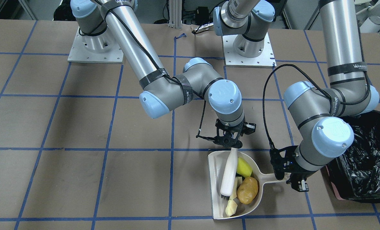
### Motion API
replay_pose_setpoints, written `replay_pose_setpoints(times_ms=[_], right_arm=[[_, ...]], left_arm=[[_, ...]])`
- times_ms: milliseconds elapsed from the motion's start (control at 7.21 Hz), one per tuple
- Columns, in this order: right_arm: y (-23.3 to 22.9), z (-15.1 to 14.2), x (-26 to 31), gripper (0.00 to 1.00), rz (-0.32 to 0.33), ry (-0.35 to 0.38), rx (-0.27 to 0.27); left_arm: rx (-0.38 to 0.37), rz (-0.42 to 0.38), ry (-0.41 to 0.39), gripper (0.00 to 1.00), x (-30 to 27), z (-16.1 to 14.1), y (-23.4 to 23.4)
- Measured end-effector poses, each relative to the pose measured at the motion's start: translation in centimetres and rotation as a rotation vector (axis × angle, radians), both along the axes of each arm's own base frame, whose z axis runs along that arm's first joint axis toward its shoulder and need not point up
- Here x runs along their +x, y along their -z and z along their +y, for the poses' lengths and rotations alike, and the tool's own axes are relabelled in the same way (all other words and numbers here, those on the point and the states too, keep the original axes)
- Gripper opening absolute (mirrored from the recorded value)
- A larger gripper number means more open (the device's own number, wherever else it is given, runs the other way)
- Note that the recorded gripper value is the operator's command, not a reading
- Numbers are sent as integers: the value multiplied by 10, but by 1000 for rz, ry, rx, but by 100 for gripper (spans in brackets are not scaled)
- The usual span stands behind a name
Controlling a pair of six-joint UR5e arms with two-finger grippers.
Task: Sweep and dump trash into bin
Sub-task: 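Sweep the items with the right gripper's brush into the left-held dustpan, then lift the dustpan with the left gripper while the right returns the brush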
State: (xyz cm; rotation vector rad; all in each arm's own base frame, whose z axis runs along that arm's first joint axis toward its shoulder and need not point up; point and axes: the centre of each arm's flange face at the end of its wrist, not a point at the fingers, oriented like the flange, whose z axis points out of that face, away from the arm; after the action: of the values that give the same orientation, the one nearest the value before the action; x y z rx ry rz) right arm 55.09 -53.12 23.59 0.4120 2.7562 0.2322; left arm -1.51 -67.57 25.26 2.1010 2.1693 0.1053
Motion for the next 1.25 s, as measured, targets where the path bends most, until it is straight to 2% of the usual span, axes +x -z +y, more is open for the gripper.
replay_pose_setpoints(times_ms=[555,833,971,1249], right_arm=[[-33,-16,-39,0,41,-11,-14],[-46,-29,-62,0,55,8,-10],[-59,-34,-84,0,82,3,4],[-85,-47,-161,0,200,-52,36]], left_arm=[[1,0,0,10,0,1,0],[1,2,0,10,0,1,0],[-4,8,0,10,0,1,-2],[-29,70,-3,10,5,0,-12]])
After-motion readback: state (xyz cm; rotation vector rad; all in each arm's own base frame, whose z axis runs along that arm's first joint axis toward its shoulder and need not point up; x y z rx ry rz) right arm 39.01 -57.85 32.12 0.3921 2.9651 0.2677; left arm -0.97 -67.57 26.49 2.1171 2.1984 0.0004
